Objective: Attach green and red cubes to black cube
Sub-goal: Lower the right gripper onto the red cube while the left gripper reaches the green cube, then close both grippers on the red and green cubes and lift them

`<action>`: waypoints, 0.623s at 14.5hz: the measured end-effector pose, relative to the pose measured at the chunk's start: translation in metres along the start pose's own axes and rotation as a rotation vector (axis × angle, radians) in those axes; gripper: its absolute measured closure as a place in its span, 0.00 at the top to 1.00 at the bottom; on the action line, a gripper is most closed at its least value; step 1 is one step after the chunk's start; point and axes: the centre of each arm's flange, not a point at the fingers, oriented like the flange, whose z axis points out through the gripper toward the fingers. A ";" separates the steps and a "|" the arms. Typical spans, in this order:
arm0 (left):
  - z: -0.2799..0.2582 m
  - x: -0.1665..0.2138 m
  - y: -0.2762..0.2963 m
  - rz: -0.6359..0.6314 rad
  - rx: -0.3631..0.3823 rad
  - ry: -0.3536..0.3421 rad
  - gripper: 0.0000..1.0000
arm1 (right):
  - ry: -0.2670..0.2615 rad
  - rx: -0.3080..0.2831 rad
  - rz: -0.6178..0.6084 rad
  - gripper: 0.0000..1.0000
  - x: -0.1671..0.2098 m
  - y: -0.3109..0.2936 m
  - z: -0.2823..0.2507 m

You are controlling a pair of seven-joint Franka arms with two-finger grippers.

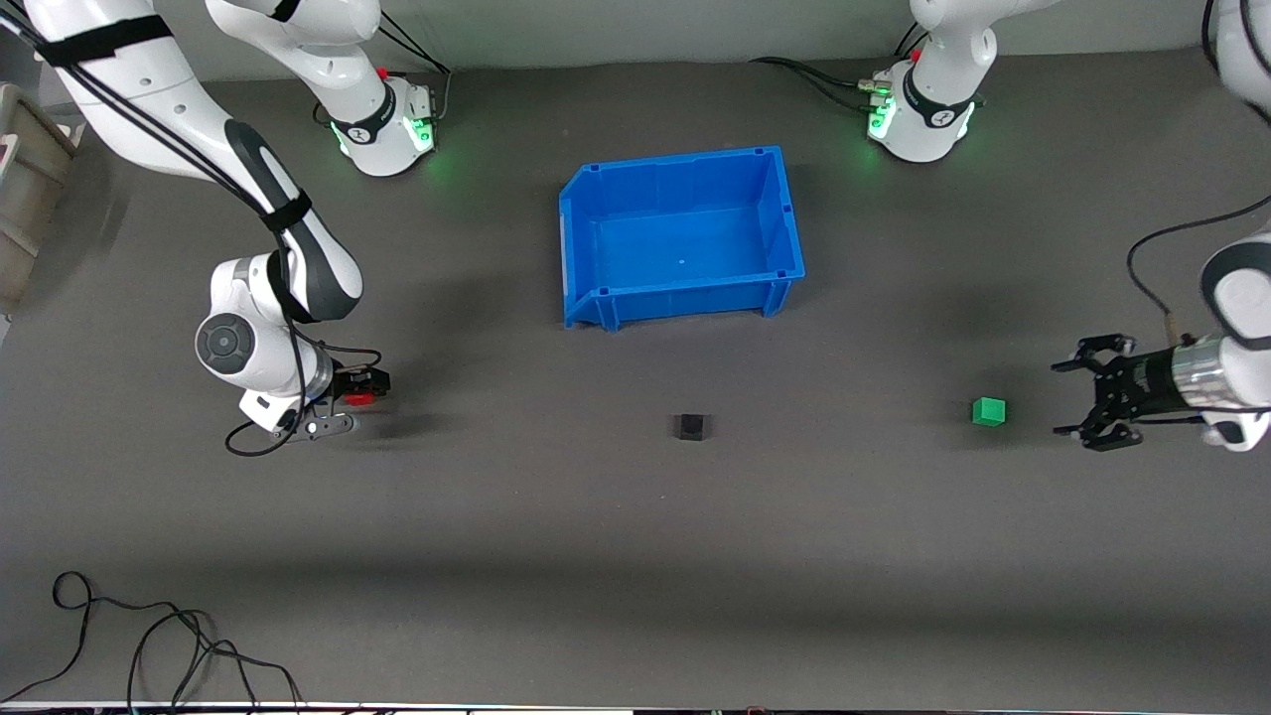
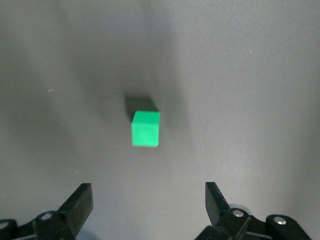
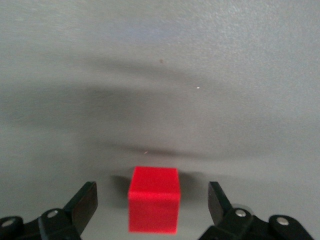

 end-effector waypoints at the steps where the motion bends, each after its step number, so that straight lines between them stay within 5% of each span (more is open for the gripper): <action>1: 0.014 0.007 0.001 -0.006 -0.012 0.001 1.00 | 0.010 -0.001 0.010 0.98 0.000 0.006 0.005; 6: 0.068 0.011 0.003 -0.021 -0.048 0.023 1.00 | 0.028 -0.002 0.065 0.94 0.002 0.006 0.014; 9: 0.082 0.014 0.002 -0.044 -0.070 0.026 1.00 | 0.041 -0.003 0.108 0.80 0.005 -0.005 0.009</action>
